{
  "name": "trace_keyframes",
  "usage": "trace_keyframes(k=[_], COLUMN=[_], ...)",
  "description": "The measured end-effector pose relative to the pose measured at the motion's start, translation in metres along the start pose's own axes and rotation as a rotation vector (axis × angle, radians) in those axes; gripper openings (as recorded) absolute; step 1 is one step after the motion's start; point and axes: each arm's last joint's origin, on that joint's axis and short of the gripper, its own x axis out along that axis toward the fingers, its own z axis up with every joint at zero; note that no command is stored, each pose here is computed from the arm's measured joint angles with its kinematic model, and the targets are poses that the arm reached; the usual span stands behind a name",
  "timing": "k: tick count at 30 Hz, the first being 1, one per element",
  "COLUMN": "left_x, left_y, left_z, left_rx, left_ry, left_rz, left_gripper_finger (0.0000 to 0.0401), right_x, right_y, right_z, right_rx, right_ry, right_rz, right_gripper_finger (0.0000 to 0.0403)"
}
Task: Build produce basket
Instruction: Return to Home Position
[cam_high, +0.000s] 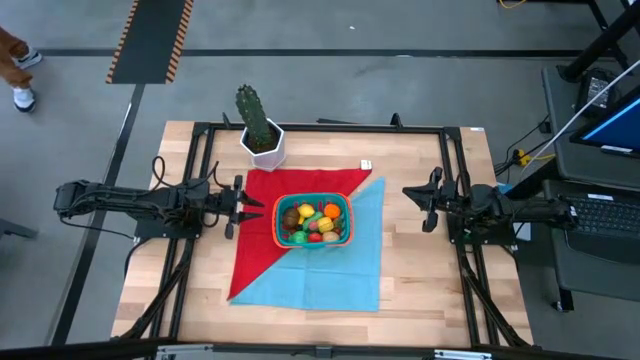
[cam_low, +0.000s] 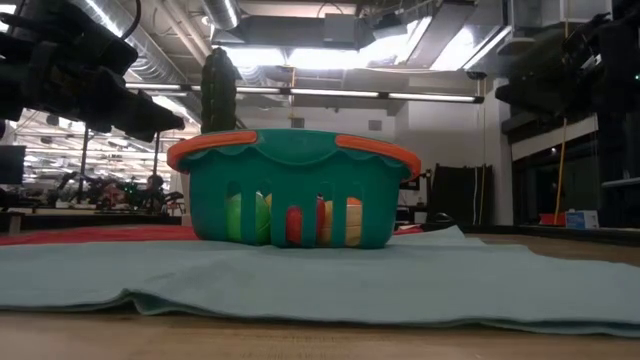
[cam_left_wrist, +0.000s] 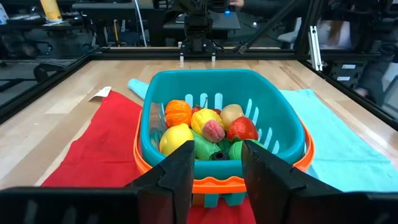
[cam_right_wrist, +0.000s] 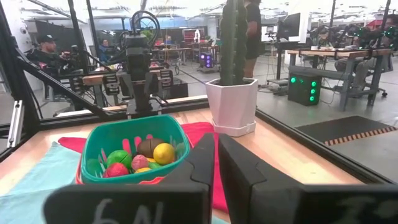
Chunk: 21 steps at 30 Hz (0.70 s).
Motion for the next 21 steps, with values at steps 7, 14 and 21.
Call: trace_keyframes(k=[7, 14, 21], left_x=[0.0, 0.0, 0.0], left_y=[0.0, 0.0, 0.0], left_z=[0.0, 0.0, 0.0], left_rx=[0.0, 0.0, 0.0], left_ry=[0.0, 0.0, 0.0], left_rz=[0.0, 0.0, 0.0], left_gripper_finger=[0.0113, 0.01, 0.0088], right_x=[0.0, 0.0, 0.0], right_y=[0.0, 0.0, 0.0], right_z=[0.0, -0.0001, -0.0001], right_rx=[0.0, -0.001, 0.0], right_ry=[0.0, 0.0, 0.0], right_rz=[0.0, 0.0, 0.0], right_gripper_finger=[0.0026, 0.0026, 0.0026])
